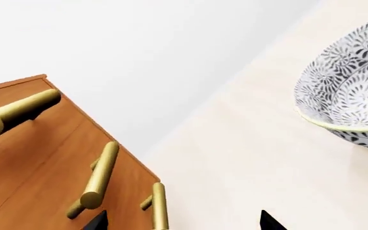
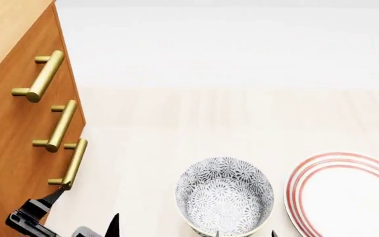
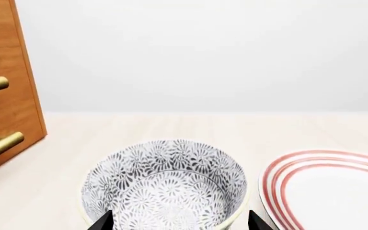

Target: Open the top drawer of the cabinet.

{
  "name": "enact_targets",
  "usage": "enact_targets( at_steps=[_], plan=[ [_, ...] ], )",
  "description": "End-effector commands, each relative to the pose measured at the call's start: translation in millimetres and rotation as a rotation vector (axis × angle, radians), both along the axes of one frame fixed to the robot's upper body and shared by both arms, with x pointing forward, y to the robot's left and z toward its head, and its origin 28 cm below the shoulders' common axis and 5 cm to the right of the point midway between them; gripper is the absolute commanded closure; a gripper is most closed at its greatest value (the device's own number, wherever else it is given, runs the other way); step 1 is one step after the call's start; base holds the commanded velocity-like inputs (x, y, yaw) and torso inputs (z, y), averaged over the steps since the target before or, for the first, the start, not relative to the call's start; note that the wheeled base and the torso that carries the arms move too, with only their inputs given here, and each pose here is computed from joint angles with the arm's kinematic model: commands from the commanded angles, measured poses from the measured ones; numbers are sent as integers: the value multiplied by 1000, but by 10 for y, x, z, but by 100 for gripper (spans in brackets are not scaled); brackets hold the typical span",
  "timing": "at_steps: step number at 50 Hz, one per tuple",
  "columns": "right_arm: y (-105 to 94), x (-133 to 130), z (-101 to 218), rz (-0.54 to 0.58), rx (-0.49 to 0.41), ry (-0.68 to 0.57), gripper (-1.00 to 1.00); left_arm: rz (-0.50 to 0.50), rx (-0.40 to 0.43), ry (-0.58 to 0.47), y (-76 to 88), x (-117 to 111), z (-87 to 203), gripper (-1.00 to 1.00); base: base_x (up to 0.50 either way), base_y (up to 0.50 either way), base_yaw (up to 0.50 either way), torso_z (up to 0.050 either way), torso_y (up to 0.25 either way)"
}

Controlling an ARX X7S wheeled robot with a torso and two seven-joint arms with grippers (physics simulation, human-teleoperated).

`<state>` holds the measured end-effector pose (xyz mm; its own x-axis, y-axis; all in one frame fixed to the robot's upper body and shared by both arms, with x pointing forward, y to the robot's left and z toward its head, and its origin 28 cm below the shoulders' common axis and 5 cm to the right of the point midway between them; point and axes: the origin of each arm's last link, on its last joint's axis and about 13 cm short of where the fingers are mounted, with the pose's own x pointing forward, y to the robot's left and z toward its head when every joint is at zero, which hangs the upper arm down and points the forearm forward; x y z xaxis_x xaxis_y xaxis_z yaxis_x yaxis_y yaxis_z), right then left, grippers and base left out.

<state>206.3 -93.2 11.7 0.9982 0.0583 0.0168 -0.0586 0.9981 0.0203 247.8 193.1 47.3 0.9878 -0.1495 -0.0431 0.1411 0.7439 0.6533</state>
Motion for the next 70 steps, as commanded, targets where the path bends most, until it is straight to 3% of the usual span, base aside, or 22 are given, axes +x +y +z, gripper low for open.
enact_targets(
  at_steps=[1,11,20,24,54,70],
  plan=[
    [3,15,6,-3,2,-4,-100,23,174,-57,-4,216,216,-100,0,0,0,0,0],
    [-5,24,7,-9,5,-2,-100,25,309,-73,0,342,377,-100,0,0,0,0,0],
    [-6,30,12,-14,10,2,-100,29,516,-128,47,369,469,-100,0,0,0,0,0],
    [-6,35,5,-14,11,3,-100,34,559,-126,83,377,510,-100,0,0,0,0,0],
    [-3,34,-23,-14,6,12,-100,105,554,-242,308,491,1153,-100,0,0,0,0,0],
    [1,35,-17,-14,4,14,-100,94,643,-256,355,538,1269,-100,0,0,0,0,0]
  ],
)
